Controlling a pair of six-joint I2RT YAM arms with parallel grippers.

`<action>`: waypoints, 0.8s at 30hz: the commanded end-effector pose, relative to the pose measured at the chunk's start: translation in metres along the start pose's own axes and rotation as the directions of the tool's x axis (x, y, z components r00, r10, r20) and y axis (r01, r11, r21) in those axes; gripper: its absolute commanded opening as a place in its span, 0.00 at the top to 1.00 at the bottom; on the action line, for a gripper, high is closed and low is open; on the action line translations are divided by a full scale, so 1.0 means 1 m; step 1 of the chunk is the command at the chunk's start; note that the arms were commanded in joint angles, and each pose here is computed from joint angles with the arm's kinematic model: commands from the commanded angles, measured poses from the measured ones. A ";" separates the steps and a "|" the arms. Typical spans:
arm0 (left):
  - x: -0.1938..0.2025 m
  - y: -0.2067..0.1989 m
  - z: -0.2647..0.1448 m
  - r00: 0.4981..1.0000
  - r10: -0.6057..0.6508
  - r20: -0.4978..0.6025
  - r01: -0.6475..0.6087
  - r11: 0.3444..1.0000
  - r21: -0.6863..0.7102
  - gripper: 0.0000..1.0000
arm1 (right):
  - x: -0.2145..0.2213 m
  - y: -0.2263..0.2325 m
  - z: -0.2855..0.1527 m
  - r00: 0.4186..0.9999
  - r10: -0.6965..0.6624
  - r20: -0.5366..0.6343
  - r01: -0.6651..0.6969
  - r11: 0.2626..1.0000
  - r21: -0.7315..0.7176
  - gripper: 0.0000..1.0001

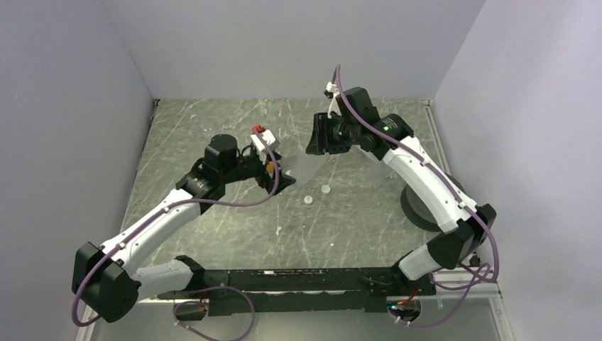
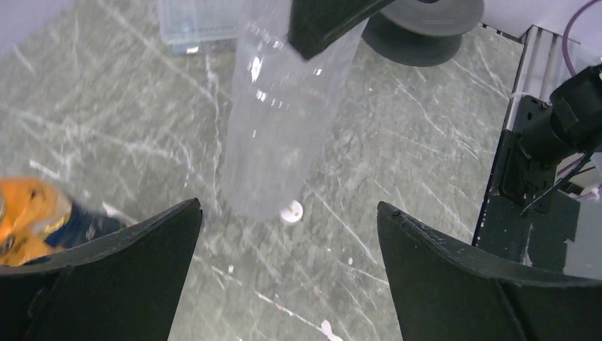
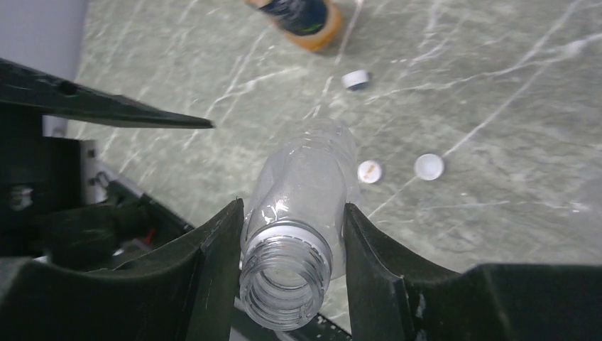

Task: Screw on the bottle caps
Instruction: Pick up the plastic bottle at the center of the board.

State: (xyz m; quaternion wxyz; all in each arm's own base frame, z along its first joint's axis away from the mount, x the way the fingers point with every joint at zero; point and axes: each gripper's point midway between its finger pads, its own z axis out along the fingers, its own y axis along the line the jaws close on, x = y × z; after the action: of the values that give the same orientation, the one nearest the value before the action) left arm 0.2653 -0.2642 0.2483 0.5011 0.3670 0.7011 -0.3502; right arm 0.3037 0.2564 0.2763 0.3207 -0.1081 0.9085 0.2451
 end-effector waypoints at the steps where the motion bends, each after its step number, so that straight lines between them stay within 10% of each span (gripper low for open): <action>1: -0.028 -0.018 0.011 0.974 0.203 0.098 -0.207 0.978 0.029 0.00 | 0.014 0.034 -0.015 0.999 0.013 -0.039 -0.019 0.987 -0.157 0.76; 24: -0.034 -0.023 0.016 0.917 0.326 0.230 -0.304 0.944 -0.128 0.29 | 0.007 0.083 -0.023 0.998 0.048 -0.034 -0.056 0.961 -0.271 0.76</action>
State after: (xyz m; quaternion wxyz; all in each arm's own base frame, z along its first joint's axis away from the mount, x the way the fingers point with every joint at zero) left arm 0.2553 -0.2923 0.2427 0.5945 0.4399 0.6187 -0.2651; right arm 0.2552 0.3021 0.2986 0.2700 -0.1326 0.8891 0.3450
